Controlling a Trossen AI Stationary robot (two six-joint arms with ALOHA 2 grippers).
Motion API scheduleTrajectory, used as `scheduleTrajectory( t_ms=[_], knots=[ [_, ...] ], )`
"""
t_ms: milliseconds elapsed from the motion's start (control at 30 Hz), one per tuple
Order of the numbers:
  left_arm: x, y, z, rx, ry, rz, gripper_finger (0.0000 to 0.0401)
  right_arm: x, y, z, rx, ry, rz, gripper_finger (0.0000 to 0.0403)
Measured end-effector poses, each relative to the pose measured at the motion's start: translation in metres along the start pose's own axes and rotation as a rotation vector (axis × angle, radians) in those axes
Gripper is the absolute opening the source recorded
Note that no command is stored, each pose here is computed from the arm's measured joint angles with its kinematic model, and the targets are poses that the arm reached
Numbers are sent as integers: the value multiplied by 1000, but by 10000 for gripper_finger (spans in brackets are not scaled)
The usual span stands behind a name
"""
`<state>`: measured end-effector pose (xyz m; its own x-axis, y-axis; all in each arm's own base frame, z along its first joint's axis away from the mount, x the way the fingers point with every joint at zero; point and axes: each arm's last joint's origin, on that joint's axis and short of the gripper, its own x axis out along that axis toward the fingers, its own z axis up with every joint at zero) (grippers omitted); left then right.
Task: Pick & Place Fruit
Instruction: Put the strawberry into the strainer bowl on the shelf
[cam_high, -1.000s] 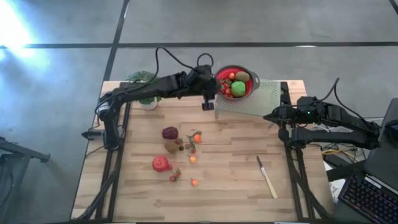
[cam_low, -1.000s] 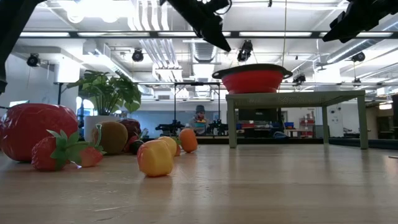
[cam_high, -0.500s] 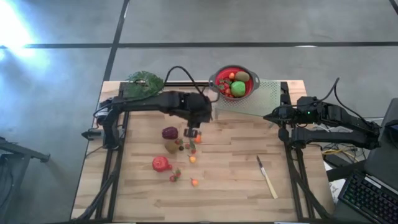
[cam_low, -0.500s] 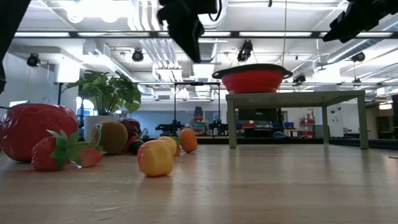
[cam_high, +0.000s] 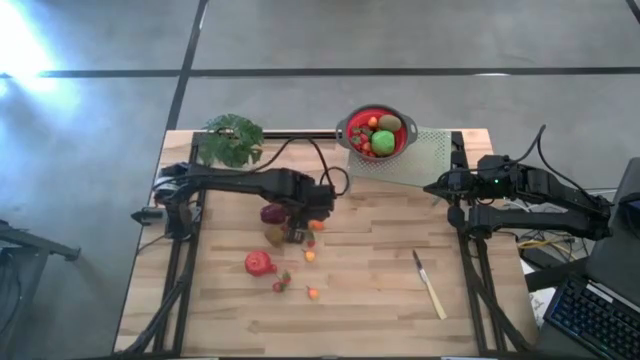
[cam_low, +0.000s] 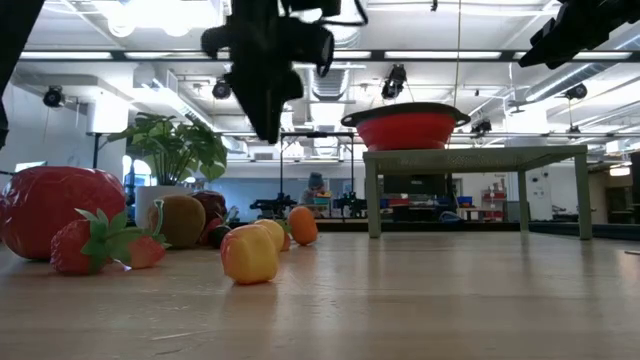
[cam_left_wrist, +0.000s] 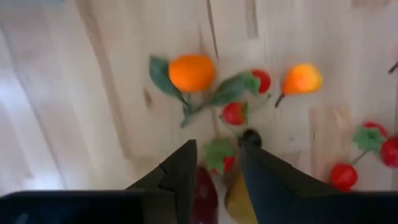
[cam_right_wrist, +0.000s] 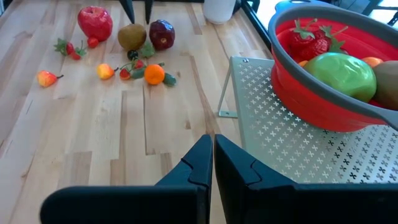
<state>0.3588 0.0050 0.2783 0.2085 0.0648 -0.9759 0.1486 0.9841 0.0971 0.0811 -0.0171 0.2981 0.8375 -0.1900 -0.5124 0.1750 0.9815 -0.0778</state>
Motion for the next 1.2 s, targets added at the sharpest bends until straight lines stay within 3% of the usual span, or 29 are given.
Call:
scheduleTrajectory(
  t_ms=[567, 1200],
  knots=[
    [63, 3, -29, -57, 82, -80, 131, 0, 0, 0, 0, 0, 0, 13],
    [81, 9, -37, -55, 65, -70, 131, 0, 0, 0, 0, 0, 0, 13]
  ],
)
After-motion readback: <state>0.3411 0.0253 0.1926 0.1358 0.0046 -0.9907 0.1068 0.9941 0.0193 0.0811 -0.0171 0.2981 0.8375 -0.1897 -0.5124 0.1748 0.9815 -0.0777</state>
